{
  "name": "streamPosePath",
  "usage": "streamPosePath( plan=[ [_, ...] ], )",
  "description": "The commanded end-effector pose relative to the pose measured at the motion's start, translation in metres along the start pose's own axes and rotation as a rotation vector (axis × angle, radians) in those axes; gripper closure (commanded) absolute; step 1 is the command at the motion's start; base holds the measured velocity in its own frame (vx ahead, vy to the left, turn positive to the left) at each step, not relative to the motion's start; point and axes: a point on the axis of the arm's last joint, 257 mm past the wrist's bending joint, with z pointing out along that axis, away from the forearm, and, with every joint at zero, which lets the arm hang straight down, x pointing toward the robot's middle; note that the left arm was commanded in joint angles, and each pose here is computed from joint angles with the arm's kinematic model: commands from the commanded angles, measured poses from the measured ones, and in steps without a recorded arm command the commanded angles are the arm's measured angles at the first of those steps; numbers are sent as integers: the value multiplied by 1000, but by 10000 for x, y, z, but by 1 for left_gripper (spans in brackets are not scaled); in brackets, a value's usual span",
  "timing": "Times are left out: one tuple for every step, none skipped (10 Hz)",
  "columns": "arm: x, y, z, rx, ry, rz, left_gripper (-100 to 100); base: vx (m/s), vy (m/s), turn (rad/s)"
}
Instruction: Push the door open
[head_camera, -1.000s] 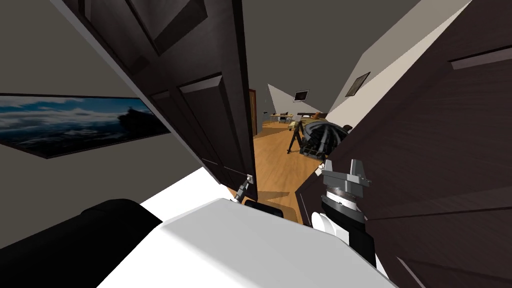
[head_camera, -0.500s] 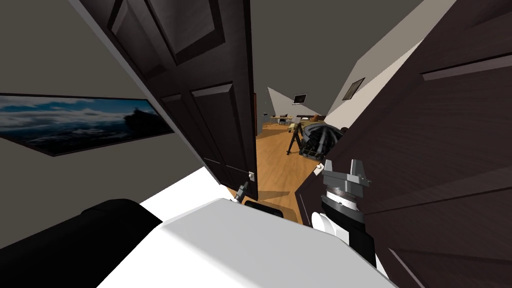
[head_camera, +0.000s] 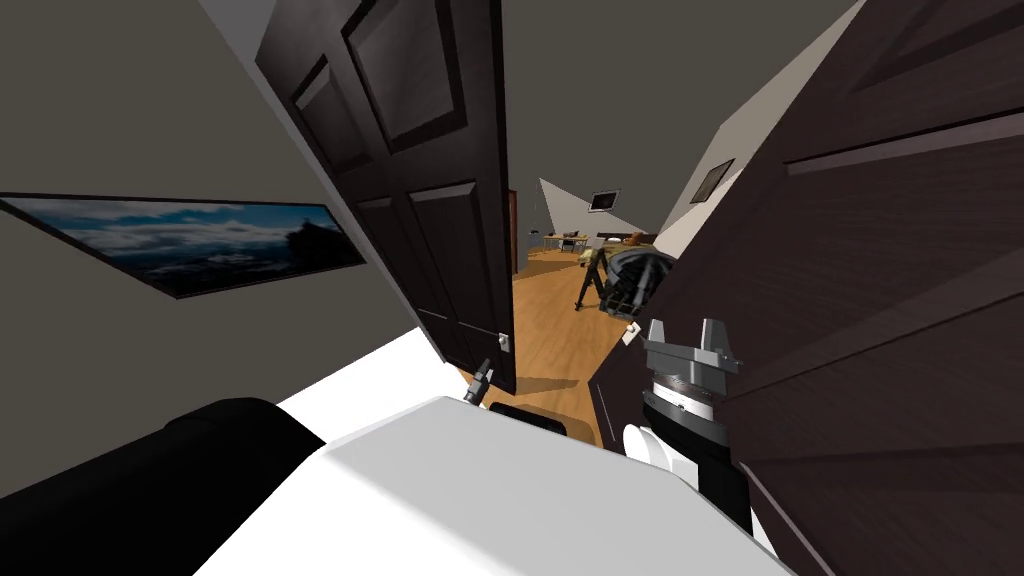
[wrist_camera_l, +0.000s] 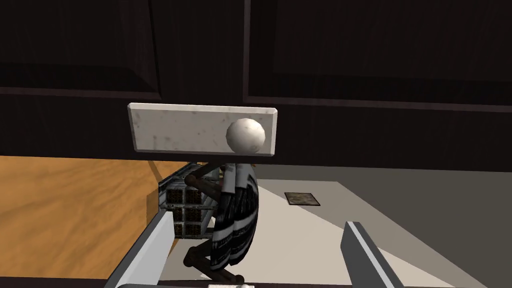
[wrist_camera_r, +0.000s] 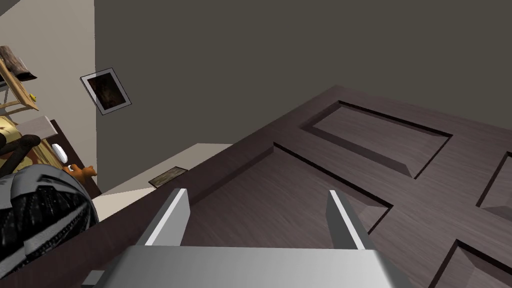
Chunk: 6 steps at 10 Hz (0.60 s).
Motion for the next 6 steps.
streamPosePath(
  plan=[
    [19, 0, 20, 1, 0, 6, -100, 167, -25, -14],
    [26, -1, 38, 1, 0, 8, -100, 205, -45, -11],
    [28, 0, 59, 1, 2, 8, -100, 205, -28, -8],
    [26, 1, 82, 1, 4, 8, -100, 216, -33, -19],
    [16, 6, 115, -1, 8, 4, -100, 255, -11, -14],
    [3, 10, 140, -2, 11, 0, -100, 194, -17, -26]
  ],
)
